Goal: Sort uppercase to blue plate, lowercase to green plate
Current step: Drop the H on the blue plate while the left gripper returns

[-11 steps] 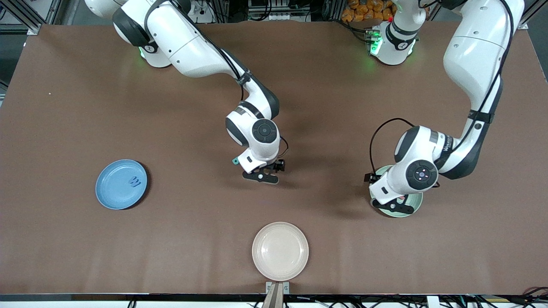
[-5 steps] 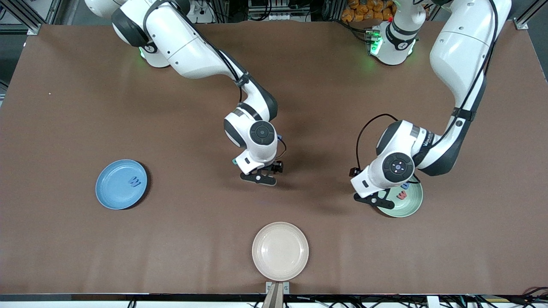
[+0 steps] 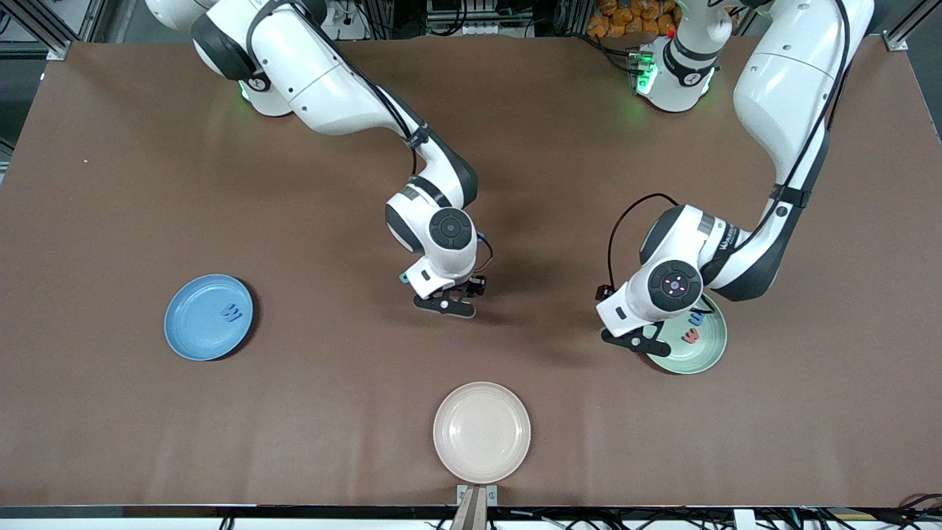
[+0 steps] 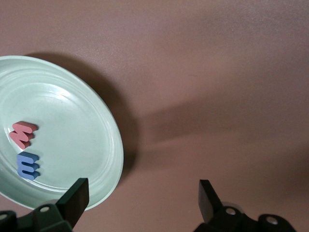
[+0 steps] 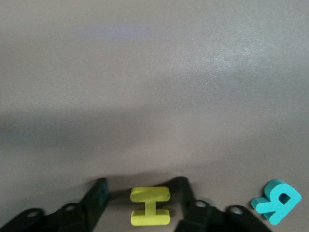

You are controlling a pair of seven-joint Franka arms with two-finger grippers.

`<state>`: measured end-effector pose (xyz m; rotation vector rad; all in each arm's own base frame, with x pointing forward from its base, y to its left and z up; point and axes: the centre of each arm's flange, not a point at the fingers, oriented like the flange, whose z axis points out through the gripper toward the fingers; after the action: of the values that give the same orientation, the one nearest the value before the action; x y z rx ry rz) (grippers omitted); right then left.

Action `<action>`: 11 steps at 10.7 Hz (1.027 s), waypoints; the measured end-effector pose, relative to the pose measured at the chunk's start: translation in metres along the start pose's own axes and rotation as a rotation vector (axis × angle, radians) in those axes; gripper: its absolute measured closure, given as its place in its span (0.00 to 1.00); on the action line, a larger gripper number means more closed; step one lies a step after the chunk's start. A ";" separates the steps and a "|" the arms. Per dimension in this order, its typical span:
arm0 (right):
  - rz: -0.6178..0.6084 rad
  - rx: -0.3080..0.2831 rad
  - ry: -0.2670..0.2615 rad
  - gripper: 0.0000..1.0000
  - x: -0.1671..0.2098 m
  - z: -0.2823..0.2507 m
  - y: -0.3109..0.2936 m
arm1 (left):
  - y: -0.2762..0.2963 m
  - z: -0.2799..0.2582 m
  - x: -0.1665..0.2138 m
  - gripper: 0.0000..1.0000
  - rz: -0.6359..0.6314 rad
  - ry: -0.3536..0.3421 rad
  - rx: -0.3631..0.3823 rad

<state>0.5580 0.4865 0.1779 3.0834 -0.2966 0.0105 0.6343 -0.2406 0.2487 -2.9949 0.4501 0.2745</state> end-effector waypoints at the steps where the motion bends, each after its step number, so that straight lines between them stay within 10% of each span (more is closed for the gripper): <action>1: -0.001 0.001 0.000 0.54 0.000 -0.001 0.000 | 0.000 0.000 0.000 0.00 0.000 0.000 0.000; 6: 0.009 -0.002 0.002 0.64 0.005 -0.007 0.008 | 0.001 -0.001 0.000 0.00 0.000 0.002 0.001; 11: 0.047 0.033 0.048 0.65 0.101 -0.056 0.089 | 0.023 -0.005 -0.002 0.00 -0.033 0.007 0.004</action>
<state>0.6397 0.3827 0.2390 3.1032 -0.3702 0.0915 0.6263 -0.2620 0.2519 -2.9975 0.4008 0.2597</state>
